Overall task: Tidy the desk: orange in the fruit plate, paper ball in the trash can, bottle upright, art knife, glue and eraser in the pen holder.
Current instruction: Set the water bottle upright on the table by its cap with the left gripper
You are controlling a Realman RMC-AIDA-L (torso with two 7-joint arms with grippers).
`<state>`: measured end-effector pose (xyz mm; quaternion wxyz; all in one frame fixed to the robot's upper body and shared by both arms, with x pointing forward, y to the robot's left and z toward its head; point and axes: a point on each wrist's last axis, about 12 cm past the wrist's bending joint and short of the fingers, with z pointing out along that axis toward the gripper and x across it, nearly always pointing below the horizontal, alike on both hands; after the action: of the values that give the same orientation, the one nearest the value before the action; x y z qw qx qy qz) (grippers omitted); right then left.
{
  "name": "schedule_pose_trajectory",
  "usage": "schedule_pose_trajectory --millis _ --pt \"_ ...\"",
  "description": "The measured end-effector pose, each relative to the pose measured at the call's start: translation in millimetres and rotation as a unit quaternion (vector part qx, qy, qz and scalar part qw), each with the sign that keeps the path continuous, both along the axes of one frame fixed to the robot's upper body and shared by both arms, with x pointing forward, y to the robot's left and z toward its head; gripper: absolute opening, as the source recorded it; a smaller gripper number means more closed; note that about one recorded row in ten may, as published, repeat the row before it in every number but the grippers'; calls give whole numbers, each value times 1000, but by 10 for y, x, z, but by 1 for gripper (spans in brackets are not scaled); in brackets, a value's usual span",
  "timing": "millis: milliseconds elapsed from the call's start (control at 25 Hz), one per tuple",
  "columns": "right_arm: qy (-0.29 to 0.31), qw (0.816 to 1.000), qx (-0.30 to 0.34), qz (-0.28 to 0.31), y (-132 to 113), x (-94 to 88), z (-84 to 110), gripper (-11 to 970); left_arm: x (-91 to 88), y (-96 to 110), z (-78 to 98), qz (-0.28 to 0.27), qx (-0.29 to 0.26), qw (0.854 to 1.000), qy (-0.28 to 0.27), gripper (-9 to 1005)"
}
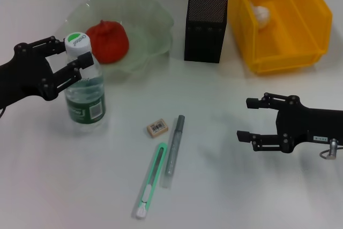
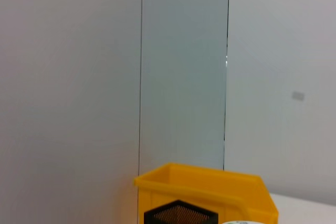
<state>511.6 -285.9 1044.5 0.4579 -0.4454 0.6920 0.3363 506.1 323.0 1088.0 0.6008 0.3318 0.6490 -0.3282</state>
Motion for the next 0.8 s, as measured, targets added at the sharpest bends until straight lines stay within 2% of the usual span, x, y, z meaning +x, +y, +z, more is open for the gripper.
schedule_pose_trajectory --millis 800 --pt "-28 999 42 11 -43 -95 88 818 -102 54 -78 50 -56 997 -9 443"
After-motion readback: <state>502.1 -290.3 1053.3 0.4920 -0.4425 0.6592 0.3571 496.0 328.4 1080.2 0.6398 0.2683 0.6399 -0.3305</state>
